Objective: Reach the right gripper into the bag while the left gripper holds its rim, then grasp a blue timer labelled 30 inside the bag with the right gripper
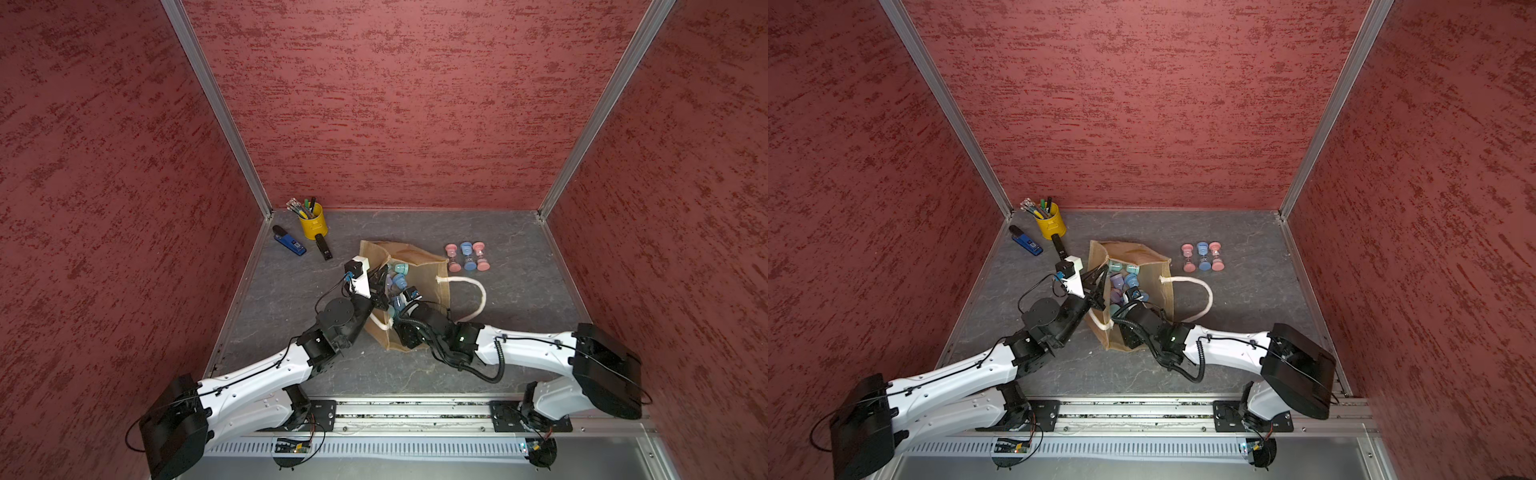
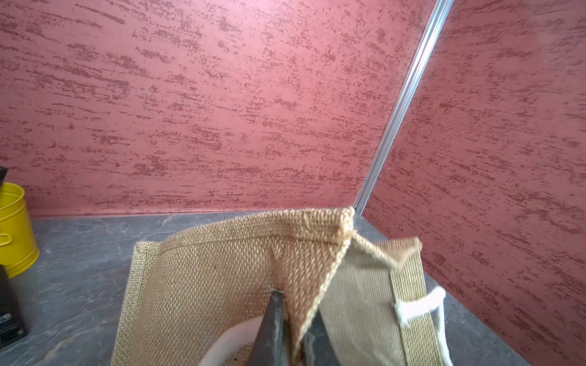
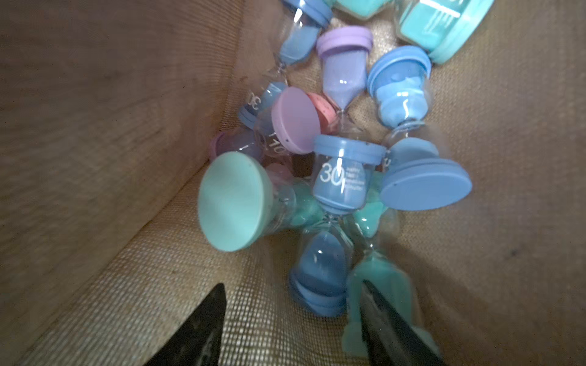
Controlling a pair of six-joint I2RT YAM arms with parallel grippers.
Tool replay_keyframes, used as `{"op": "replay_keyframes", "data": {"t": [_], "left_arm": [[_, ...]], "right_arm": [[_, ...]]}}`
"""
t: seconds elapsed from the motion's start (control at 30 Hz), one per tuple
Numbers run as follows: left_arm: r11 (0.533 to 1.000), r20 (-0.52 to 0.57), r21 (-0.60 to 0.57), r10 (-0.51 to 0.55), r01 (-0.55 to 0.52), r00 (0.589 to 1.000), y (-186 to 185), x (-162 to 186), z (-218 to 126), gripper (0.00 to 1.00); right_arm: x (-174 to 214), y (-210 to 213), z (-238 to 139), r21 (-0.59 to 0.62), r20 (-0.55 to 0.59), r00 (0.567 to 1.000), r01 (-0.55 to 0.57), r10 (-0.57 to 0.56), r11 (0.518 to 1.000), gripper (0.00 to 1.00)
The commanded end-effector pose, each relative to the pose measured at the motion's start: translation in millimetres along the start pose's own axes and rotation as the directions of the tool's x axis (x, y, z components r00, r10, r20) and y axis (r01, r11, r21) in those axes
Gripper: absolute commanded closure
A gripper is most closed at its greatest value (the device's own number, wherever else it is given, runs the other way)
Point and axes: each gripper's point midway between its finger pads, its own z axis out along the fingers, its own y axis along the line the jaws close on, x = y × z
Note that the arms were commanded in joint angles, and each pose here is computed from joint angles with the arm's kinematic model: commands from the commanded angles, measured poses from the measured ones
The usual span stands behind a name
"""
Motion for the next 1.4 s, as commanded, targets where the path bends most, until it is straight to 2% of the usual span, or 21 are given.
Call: {"op": "replay_keyframes", "data": {"t": [0.0,0.07,0.2,0.33,0.4,0.47,0.63,0.77,0.93,1.07,1.2,1.37], "left_arm": [[0.998,0.019,0.059,0.013,-0.014,1.000,-6.6,-1.0,-4.4,1.00],[0.994,0.034,0.106,0.018,-0.021,0.999,-12.5,-0.7,-8.6,1.00],[0.992,0.065,0.119,0.033,-0.040,0.997,-12.3,0.7,-11.3,1.00],[0.993,0.063,0.111,0.045,-0.052,0.997,-10.1,6.7,-9.8,1.00],[0.992,0.071,0.112,0.044,-0.052,0.997,-9.2,8.0,-11.2,1.00],[0.993,0.083,0.110,0.041,-0.050,0.996,-8.1,6.8,-12.0,1.00],[0.996,0.079,0.072,0.047,-0.053,0.996,-1.3,8.8,-10.1,1.00],[0.998,0.076,0.049,0.045,-0.049,0.996,3.4,10.1,-8.7,1.00],[0.997,0.081,0.049,0.047,-0.051,0.996,4.6,12.1,-9.2,1.00],[0.998,0.085,0.037,0.046,-0.050,0.995,7.6,12.7,-8.7,1.00],[0.999,0.091,0.028,0.042,-0.045,0.995,9.9,10.9,-10.5,1.00],[0.999,0.091,0.025,0.042,-0.045,0.995,10.6,11.6,-10.3,1.00]], "right_arm": [[3.7,-23.9,10.9,0.142,0.028,0.999,-0.045,0.041,0.989,0.28],[-0.9,-29.3,15.5,0.188,0.051,0.995,-0.090,0.082,0.978,0.26],[-13.7,-29.5,21.0,0.161,0.119,0.969,-0.234,0.217,0.959,0.23],[-0.6,-47.3,35.8,0.258,0.077,0.939,-0.342,0.334,0.903,0.23],[7.5,-48.4,42.4,0.263,0.065,0.933,-0.359,0.355,0.895,0.23],[14.4,-45.9,49.6,0.243,0.053,0.933,-0.358,0.356,0.902,0.23],[14.1,-21.7,62.1,0.081,0.042,0.945,-0.327,0.325,0.942,0.31],[-0.9,1.9,61.0,-0.073,0.057,0.953,-0.294,0.298,0.953,0.46],[-27.1,33.5,47.1,-0.261,0.100,0.956,-0.241,0.274,0.935,0.61],[-44.0,39.5,33.2,-0.311,0.154,0.948,-0.221,0.278,0.924,0.66],[-52.4,37.3,25.4,-0.304,0.180,0.944,-0.215,0.278,0.928,0.69],[-63.6,32.7,14.7,-0.318,0.200,0.922,-0.259,0.332,0.912,0.71]]}}
